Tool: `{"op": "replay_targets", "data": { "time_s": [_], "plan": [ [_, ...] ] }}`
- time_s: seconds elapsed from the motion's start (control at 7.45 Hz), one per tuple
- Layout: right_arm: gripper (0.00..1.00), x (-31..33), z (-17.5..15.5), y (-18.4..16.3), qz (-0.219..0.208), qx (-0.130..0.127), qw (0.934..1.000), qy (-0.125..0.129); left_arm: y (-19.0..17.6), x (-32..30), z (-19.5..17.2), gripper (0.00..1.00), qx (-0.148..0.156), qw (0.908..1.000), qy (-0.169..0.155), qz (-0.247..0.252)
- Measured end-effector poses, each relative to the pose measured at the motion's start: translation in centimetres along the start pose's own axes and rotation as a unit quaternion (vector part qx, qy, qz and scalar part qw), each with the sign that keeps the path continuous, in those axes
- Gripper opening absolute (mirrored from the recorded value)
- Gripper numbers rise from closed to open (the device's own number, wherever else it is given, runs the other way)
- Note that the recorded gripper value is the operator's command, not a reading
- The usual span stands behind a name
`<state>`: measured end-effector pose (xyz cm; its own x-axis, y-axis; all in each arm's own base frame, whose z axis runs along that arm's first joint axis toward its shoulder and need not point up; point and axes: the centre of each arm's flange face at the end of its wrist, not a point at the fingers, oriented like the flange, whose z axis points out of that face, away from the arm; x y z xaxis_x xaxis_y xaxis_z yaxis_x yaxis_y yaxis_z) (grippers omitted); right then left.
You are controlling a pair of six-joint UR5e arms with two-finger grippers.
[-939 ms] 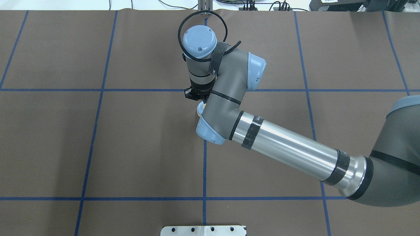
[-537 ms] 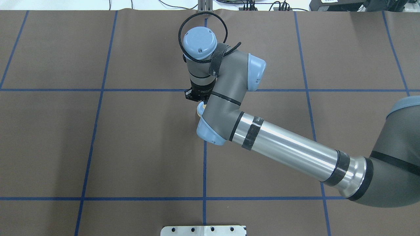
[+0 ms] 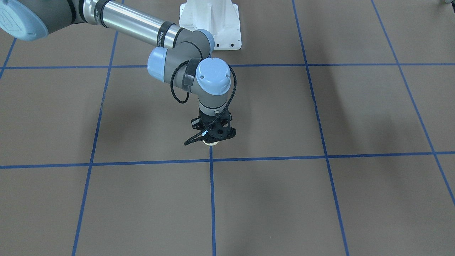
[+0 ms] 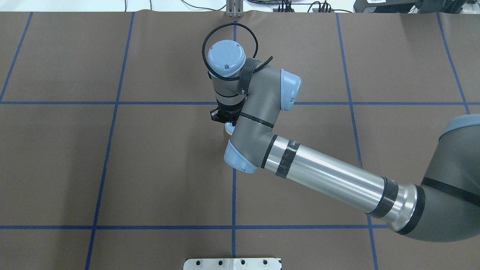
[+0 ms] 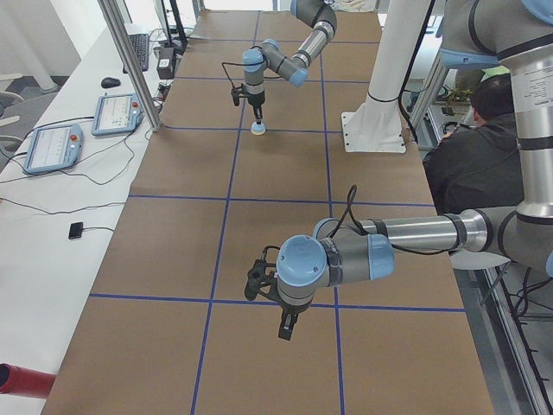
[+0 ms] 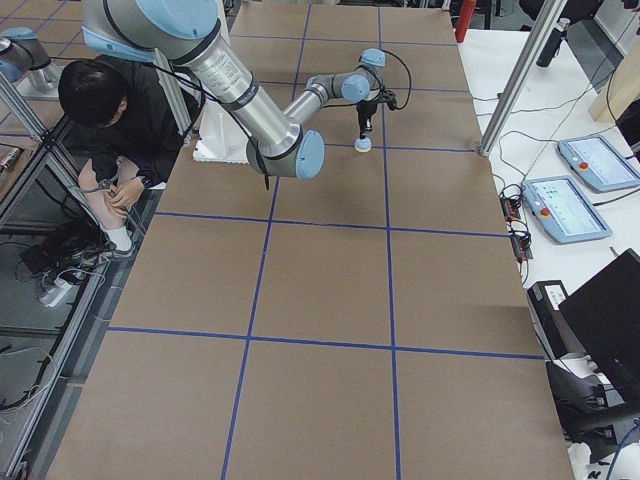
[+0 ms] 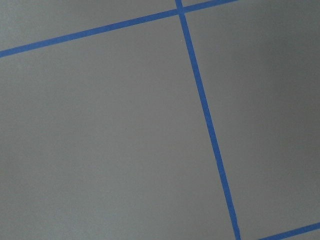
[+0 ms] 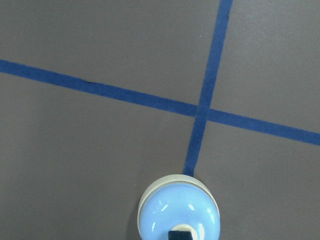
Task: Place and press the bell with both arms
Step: 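Press down on the bell's button with the right gripper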
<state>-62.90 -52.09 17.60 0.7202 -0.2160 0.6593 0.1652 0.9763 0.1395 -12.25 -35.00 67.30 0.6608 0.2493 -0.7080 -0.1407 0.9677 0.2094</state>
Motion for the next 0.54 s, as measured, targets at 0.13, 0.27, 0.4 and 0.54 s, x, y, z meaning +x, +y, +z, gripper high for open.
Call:
{"op": "replay_targets", "data": {
  "time_s": [0.13, 0.27, 0.4, 0.54],
  "plan": [
    [0.00, 0.0, 0.0, 0.1, -0.001, 0.000, 1.0000, 0.000, 0.0, 0.0, 0.0, 1.00, 0.000, 1.0000, 0.000, 0.000],
    [0.00, -0.2, -0.2, 0.1, -0.001, -0.001, 1.0000, -0.003, 0.0, 0.0, 0.0, 1.00, 0.000, 1.0000, 0.000, 0.000],
    [0.00, -0.2, -1.1, -0.2, -0.001, 0.001, 0.9999, -0.010, 0.0, 0.0, 0.0, 1.00, 0.000, 1.0000, 0.000, 0.000],
    [0.00, 0.1, -2.5, -0.6, 0.001, 0.002, 0.9998, -0.022, 0.0, 0.0, 0.0, 1.00, 0.000, 1.0000, 0.000, -0.001]
  ]
}}
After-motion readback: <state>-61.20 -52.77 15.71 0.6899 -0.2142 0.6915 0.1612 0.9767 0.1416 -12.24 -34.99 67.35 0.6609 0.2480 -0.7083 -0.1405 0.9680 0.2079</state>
